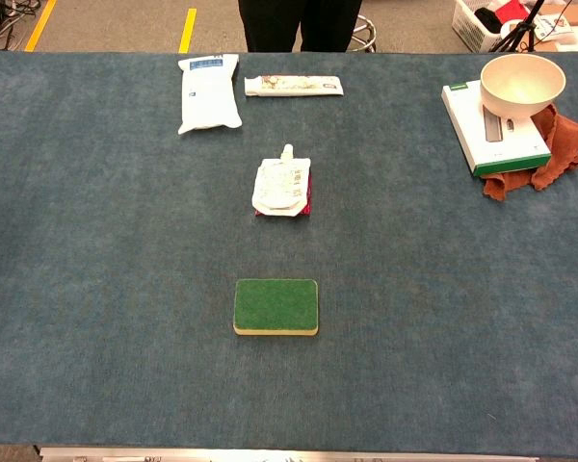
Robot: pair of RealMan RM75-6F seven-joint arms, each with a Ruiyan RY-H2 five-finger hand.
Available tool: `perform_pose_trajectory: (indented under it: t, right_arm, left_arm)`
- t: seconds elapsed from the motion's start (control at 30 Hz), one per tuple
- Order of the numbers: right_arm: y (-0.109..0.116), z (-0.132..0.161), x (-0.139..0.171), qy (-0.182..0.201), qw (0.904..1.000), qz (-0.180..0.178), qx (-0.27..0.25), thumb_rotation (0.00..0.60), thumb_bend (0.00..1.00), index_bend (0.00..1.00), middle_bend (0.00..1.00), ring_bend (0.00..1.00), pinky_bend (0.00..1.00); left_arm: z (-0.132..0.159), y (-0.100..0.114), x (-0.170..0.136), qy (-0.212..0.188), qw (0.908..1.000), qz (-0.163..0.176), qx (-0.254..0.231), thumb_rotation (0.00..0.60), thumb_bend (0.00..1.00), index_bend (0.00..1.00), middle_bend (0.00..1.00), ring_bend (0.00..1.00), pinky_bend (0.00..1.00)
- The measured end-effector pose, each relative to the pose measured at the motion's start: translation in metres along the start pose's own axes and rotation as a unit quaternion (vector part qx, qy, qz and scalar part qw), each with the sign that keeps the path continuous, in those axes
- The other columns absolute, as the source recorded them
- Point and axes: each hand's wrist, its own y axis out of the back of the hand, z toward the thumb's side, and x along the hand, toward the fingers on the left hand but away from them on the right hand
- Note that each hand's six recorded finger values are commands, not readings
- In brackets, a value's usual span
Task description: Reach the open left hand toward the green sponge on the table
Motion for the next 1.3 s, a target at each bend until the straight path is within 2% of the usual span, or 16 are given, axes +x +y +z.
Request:
perform_pose_trajectory:
  t: [0.1, 0.17, 0.3, 0.33, 0.43, 0.53, 0.77, 0.97, 1.3]
  right_arm:
    - [-0.0001, 0.0002, 0.0001, 0.0, 1.0, 0.0, 0.0, 0.6, 0.05, 0.56, 0.3, 0.32, 0.49]
    - [0.0001, 0.0003, 0.0001, 0.0, 1.0, 0.0, -0.001, 0.6, 0.05, 0.56, 0.3, 0.32, 0.49]
    - [0.0009, 0.0003, 0.0002, 0.001, 1.0, -0.001, -0.001, 0.6, 0.05, 0.56, 0.3, 0.32, 0.49]
    - [0.001, 0.0003, 0.0002, 0.001, 1.0, -0.001, -0.001, 0.6, 0.05, 0.56, 0.3, 0.32, 0.49]
    - [0.0012, 0.0003, 0.0002, 0.001, 1.0, -0.001, -0.001, 0.6, 0.05, 0.56, 0.3, 0.32, 0.49]
    - [0.0009, 0.0004, 0.0002, 0.001, 1.0, -0.001, -0.001, 0.6, 0.05, 0.56, 0.3, 0.32, 0.49]
    - [0.0008, 0.0004, 0.0001, 0.001, 1.0, 0.0, -0.001, 0.6, 0.05, 0.56, 0.3, 0.32, 0.49]
    - [0.0012, 0.0003, 0.0, 0.001, 1.0, 0.0, -0.002, 0.6, 0.05, 0.56, 0.3, 0.32, 0.49]
    - [0.0017, 0.0002, -0.0002, 0.001, 1.0, -0.001, -0.002, 0.6, 0.05, 0.56, 0.3, 0.32, 0.49]
  left_arm:
    - [0.0009, -0.001, -0.0003, -0.003, 1.0, -0.001, -0.001, 0.6, 0.0, 0.21, 0.14, 0.16, 0.18]
    - [0.0019, -0.0016, -0.0002, -0.007, 1.0, -0.002, -0.002, 0.577, 0.0, 0.21, 0.11, 0.12, 0.18]
    - [0.0035, -0.0026, -0.0011, -0.014, 0.9997, -0.007, -0.016, 0.33, 0.0, 0.21, 0.06, 0.02, 0.11]
    - [0.0037, -0.0028, -0.0014, -0.016, 0.9996, -0.008, -0.021, 0.291, 0.0, 0.21, 0.05, 0.01, 0.08]
    - [0.0038, -0.0031, -0.0021, -0.021, 0.9989, -0.015, -0.038, 0.204, 0.0, 0.21, 0.01, 0.0, 0.01]
    - [0.003, -0.004, -0.0027, -0.024, 0.9982, -0.022, -0.05, 0.153, 0.0, 0.19, 0.0, 0.0, 0.0]
    - [0.0024, -0.0042, -0.0027, -0.024, 0.9979, -0.027, -0.054, 0.141, 0.0, 0.13, 0.0, 0.0, 0.0]
    - [0.002, -0.0058, -0.0023, -0.022, 0.9981, -0.03, -0.049, 0.139, 0.0, 0.0, 0.0, 0.0, 0.0]
    - [0.0022, -0.0071, -0.0025, -0.019, 0.9983, -0.03, -0.046, 0.137, 0.0, 0.0, 0.0, 0.0, 0.0]
